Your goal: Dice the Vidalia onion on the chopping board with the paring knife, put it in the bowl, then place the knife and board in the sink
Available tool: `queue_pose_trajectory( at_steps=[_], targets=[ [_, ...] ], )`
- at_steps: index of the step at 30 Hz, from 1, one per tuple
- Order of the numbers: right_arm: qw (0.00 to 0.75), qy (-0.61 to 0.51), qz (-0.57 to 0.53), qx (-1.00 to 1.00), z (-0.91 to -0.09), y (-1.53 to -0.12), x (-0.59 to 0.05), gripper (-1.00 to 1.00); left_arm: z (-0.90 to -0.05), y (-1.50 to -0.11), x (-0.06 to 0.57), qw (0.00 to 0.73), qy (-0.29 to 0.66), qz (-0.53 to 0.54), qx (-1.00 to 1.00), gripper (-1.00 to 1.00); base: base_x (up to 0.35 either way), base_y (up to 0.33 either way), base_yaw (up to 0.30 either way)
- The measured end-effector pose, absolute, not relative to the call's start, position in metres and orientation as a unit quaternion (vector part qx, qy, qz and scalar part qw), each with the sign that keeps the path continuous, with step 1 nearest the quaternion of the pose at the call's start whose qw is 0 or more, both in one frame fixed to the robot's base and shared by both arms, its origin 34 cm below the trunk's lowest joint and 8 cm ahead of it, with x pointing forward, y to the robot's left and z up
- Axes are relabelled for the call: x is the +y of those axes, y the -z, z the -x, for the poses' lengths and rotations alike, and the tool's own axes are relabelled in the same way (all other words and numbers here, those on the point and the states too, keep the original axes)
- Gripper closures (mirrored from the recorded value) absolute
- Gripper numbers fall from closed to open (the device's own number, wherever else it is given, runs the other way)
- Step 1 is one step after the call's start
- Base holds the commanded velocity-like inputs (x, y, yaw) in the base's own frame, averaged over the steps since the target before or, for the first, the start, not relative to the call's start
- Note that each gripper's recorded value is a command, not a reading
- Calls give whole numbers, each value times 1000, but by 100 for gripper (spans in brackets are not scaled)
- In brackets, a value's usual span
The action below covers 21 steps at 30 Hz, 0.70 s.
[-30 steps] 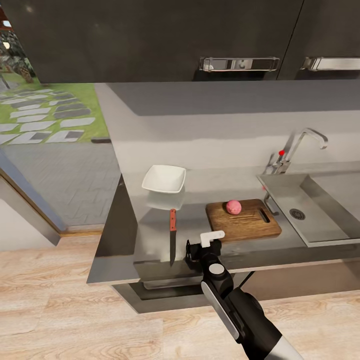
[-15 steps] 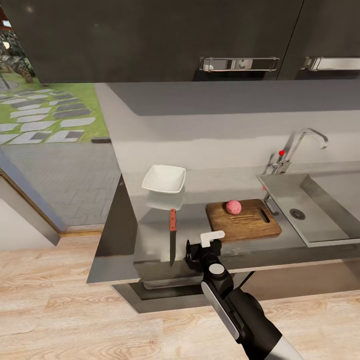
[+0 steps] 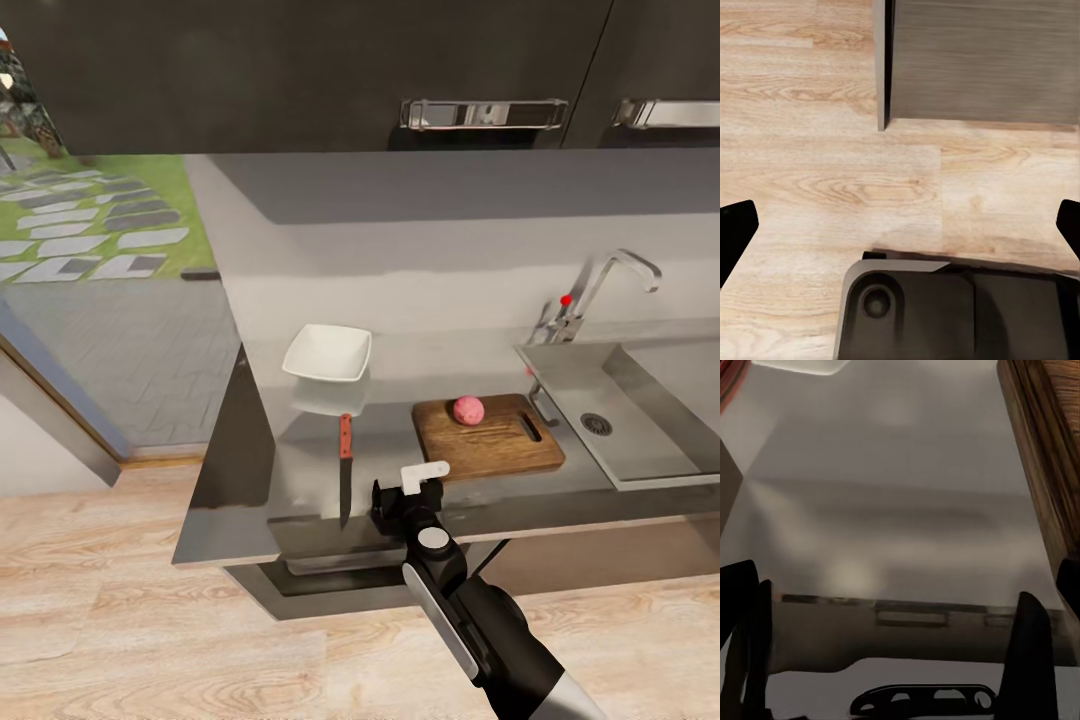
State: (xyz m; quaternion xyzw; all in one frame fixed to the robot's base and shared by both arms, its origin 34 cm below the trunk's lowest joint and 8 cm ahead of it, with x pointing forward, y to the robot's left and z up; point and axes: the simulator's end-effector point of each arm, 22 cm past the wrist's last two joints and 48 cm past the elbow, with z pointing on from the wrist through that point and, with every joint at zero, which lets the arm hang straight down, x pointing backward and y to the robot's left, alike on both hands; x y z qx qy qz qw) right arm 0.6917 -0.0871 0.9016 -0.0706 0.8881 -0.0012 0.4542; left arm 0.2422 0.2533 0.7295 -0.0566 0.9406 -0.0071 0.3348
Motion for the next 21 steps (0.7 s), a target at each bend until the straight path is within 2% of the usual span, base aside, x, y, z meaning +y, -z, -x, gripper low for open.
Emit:
queue_pose_trajectory(
  at_steps=[21],
  targets=[
    [455, 1, 70, 887, -692, -901, -87, -100, -240, -729, 253, 332, 7, 57, 941, -100, 0, 0, 0]
  ],
)
